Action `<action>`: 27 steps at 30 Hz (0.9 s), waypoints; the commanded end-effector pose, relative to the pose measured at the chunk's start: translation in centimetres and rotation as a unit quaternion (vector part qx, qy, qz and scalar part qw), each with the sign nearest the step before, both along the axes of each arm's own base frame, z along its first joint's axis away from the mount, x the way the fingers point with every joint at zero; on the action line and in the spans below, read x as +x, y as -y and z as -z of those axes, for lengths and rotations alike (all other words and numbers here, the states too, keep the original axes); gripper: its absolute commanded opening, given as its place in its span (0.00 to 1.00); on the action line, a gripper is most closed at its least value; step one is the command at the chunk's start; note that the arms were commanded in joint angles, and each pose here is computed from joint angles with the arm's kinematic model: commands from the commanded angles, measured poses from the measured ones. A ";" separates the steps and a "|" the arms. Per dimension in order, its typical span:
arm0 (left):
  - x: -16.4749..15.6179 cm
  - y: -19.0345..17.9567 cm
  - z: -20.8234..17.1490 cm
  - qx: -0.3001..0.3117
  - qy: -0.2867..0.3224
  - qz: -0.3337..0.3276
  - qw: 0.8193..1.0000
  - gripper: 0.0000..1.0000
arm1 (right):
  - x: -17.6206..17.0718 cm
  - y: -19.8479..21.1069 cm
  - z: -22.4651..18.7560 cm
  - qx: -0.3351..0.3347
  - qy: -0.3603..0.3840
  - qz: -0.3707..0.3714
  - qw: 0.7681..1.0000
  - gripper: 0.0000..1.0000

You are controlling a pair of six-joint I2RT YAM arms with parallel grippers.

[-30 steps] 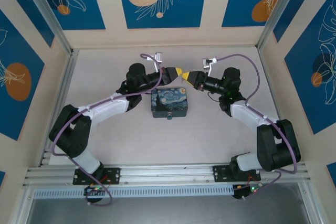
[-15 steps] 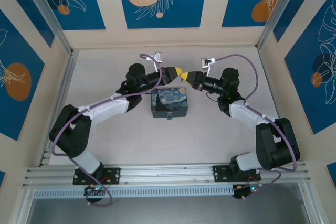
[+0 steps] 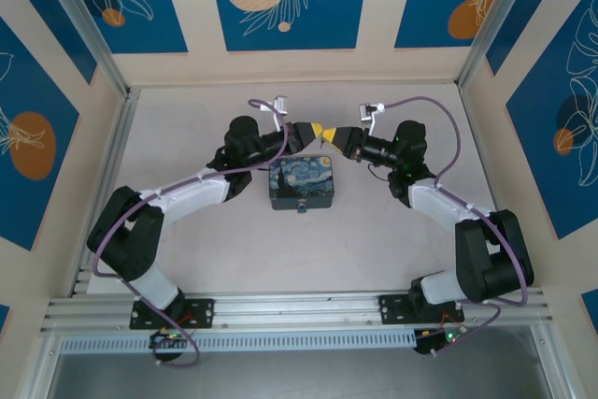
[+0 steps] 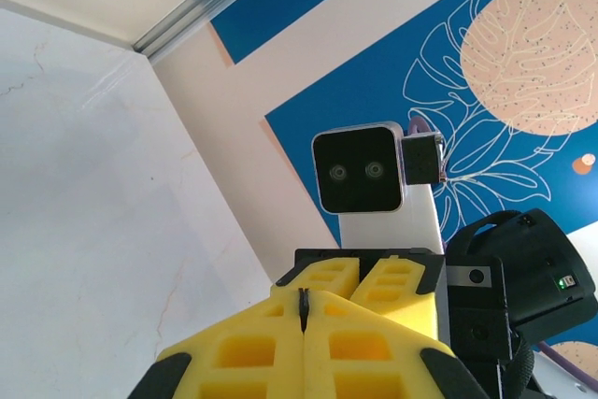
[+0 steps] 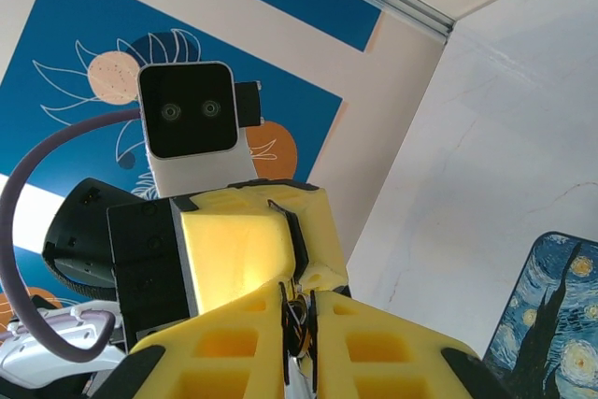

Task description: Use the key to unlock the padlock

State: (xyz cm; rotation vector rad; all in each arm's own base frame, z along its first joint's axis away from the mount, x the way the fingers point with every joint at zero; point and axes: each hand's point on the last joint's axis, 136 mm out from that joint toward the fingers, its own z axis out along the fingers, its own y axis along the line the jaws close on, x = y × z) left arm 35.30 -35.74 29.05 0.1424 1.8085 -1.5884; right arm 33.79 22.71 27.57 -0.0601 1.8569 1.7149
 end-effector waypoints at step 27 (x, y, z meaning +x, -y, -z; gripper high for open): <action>-1.2 -4.7 -0.5 0.067 -0.013 -0.087 0.994 0.82 | -1.9 1.7 2.5 -0.009 -0.009 0.007 1.000 0.00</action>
